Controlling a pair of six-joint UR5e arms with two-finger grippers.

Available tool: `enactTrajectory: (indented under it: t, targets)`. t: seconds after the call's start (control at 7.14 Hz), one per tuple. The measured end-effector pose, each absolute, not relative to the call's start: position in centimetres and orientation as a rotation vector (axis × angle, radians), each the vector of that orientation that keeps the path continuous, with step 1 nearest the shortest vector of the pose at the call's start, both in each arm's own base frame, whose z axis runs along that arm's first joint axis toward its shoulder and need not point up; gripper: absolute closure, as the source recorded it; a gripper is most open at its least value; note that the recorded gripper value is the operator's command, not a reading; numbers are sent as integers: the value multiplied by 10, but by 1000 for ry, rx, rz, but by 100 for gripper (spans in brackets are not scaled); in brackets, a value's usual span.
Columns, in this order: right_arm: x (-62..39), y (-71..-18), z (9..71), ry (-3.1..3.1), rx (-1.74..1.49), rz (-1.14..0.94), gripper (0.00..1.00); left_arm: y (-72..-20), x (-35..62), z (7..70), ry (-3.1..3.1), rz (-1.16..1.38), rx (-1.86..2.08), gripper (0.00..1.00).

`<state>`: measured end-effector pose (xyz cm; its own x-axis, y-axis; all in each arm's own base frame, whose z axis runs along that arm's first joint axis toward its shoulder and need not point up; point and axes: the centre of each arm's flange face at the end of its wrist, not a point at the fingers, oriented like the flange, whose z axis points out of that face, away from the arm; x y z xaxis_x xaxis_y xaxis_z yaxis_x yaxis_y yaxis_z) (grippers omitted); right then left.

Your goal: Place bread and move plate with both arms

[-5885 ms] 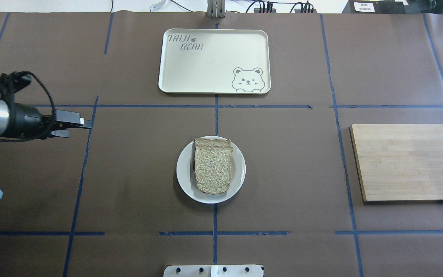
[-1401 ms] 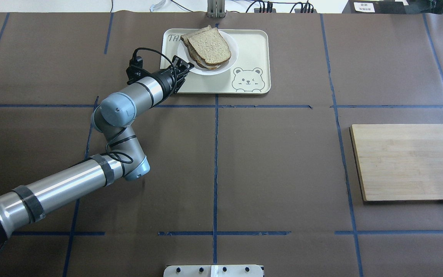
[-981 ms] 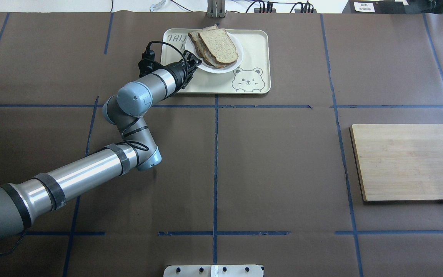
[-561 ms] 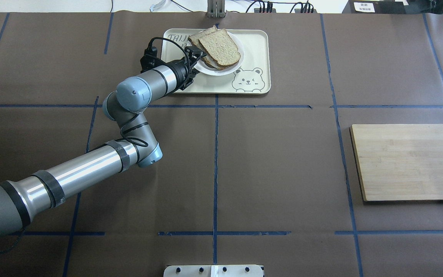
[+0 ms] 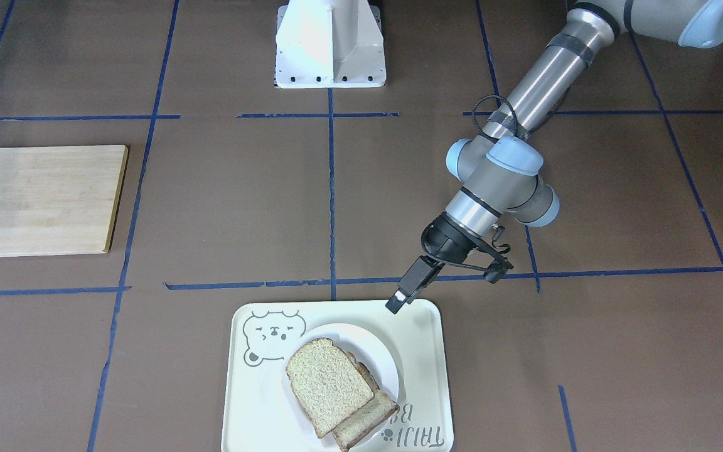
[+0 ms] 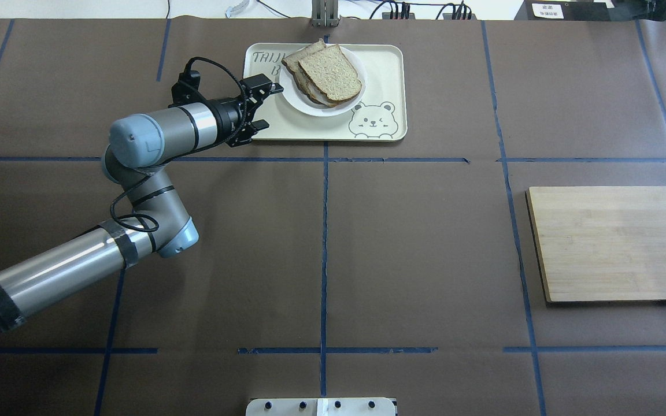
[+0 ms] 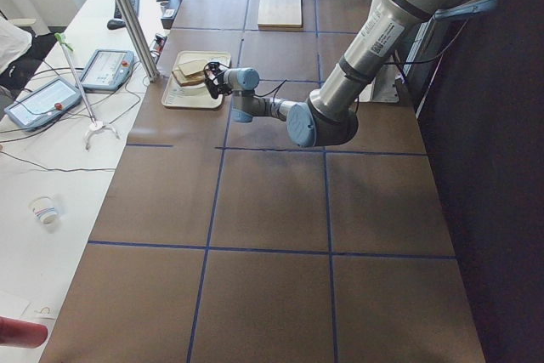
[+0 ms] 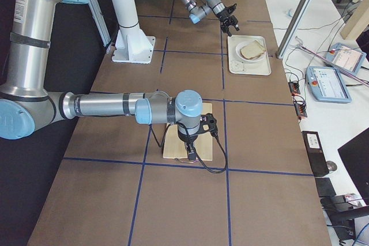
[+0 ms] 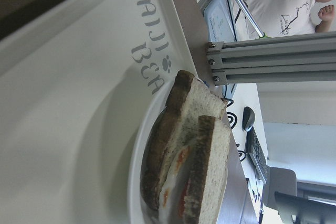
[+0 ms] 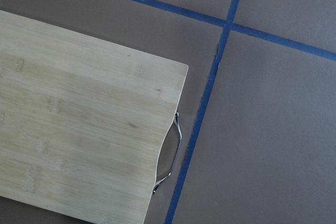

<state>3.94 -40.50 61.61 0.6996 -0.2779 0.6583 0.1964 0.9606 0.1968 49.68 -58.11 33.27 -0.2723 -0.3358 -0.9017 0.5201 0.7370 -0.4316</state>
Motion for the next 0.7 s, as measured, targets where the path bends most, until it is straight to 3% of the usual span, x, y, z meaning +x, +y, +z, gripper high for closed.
enactTrajectory:
  t: [0.7]
  targets:
    - [39, -404, 617, -751, 113, -264, 0, -526, 368, 339, 996, -266, 386, 0]
